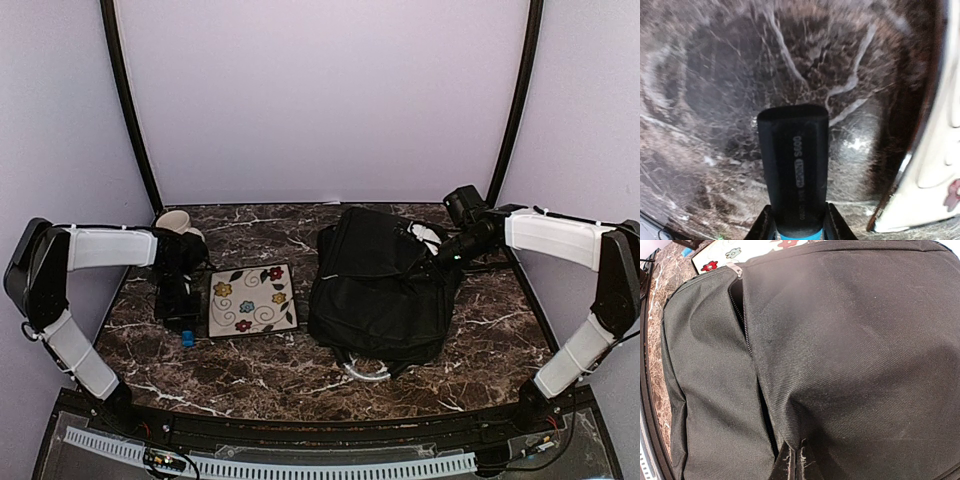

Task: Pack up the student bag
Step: Pick up the pen at the center of the board, then place the pen in the second largest pocket of the bag.

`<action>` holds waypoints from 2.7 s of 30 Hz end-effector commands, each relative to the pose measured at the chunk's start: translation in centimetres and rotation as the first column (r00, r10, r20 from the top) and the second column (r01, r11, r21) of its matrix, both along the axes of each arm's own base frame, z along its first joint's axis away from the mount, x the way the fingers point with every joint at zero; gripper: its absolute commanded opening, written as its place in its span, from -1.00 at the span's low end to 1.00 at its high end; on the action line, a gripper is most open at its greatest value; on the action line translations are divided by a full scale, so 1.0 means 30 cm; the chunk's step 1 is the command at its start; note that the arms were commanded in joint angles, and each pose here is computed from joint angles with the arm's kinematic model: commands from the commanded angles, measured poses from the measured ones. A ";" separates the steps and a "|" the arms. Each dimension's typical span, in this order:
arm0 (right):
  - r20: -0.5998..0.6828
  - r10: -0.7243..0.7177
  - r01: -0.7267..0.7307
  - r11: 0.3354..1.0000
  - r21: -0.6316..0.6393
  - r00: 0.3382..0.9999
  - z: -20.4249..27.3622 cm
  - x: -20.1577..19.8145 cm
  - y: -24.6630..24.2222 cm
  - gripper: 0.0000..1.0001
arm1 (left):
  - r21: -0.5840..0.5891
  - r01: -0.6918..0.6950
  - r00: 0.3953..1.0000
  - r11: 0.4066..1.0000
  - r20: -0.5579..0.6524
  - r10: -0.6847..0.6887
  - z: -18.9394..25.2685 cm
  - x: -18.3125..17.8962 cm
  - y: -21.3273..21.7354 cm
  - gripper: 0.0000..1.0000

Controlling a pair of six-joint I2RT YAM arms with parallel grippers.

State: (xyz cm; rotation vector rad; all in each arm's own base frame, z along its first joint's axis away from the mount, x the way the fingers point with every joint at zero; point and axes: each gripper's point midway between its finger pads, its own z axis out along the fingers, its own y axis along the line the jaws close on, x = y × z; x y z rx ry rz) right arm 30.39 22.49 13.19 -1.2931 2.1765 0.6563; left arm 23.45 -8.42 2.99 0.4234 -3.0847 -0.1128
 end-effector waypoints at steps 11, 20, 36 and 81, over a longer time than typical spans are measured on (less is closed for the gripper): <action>0.083 -0.047 0.046 0.999 0.013 0.995 0.146 0.059 -0.003 -1.00 | -0.036 0.679 0.607 0.733 0.590 -0.532 0.627 0.232 -0.578 -0.80; 0.095 -0.075 0.076 0.997 -0.010 0.993 0.216 0.087 -0.012 -1.00 | 0.201 0.947 -0.040 0.250 0.847 -0.529 0.801 0.111 -1.093 -0.80; 0.090 -0.094 0.093 0.996 0.014 0.992 0.285 0.102 -0.001 -1.00 | 0.778 0.610 -0.666 -0.149 0.401 -0.629 0.558 0.103 -1.467 -1.00; 0.086 -0.098 0.098 0.995 0.009 0.991 0.268 0.092 0.005 -1.00 | 0.983 0.178 -0.559 0.038 0.133 -0.818 0.741 0.328 -1.564 -0.09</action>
